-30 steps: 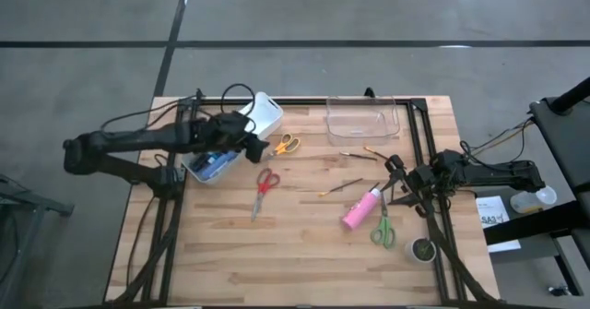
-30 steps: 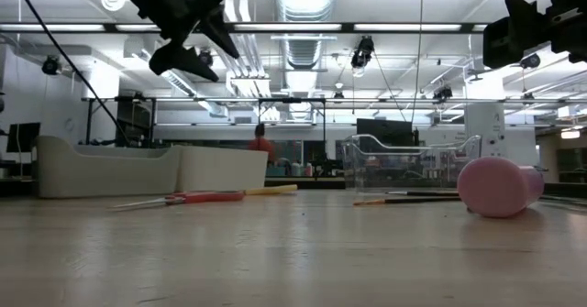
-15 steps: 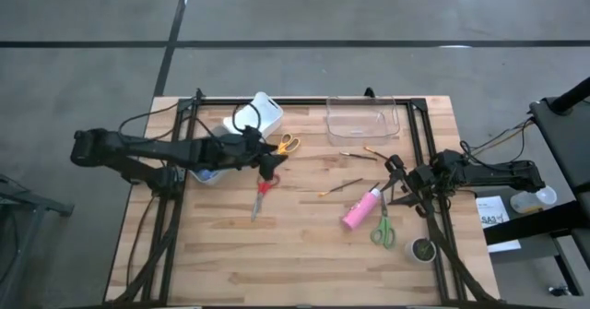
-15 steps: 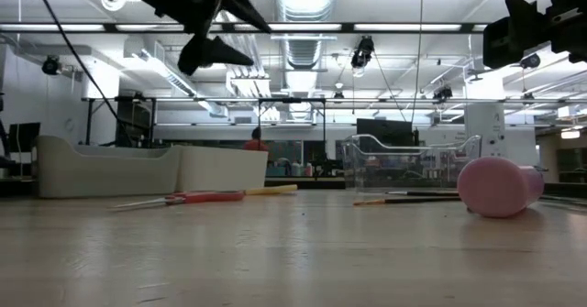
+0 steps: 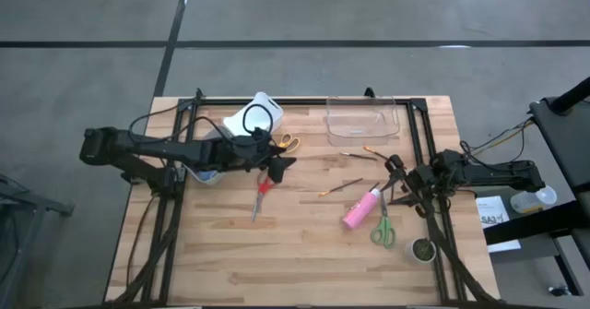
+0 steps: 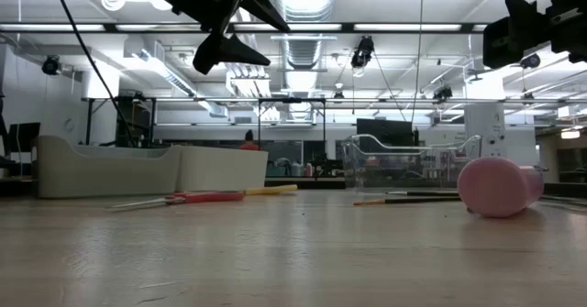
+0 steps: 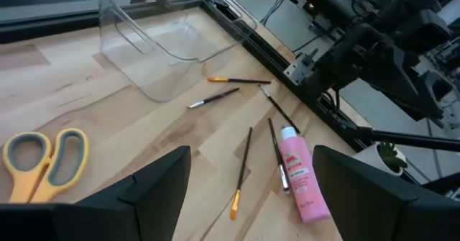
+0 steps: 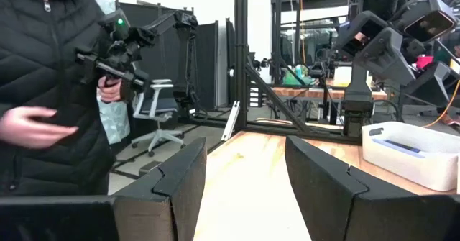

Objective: Pick & Place Paint Supplies
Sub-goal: Put the pink paint bottle into the gray bin

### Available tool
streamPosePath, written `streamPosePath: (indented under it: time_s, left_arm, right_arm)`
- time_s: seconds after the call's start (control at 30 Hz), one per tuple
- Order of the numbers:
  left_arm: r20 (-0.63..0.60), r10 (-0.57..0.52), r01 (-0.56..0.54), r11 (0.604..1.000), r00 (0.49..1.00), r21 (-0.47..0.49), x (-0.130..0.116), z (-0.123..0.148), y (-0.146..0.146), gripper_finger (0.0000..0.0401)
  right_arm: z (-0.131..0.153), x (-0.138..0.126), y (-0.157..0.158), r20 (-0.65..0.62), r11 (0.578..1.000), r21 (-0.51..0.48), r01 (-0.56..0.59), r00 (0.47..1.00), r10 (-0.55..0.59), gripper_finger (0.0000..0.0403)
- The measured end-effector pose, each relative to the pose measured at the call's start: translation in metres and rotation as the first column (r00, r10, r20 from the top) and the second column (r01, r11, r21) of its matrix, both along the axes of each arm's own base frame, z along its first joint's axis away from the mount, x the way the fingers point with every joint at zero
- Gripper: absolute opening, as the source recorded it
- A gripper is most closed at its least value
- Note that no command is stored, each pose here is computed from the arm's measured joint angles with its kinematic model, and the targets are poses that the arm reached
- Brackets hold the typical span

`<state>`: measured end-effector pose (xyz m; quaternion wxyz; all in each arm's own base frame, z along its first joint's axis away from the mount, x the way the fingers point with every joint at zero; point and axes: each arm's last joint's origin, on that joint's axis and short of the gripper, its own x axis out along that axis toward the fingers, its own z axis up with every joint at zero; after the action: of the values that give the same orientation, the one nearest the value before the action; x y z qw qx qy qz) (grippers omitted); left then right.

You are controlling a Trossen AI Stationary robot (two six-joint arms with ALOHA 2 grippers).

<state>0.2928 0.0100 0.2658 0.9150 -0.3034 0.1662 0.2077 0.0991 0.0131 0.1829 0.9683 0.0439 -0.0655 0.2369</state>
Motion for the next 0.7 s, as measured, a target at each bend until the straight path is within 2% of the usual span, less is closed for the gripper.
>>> streamPosePath:
  time_s: [0.7]
  left_arm:
    - [-0.005, 0.002, -0.002, 1.0, 1.0, -0.002, -0.0003, -0.0007, 0.0001, 0.0304]
  right_arm:
    - [0.0, 0.0, 0.0, 0.001, 1.0, -0.002, 0.001, 1.0, -0.001, 0.0188]
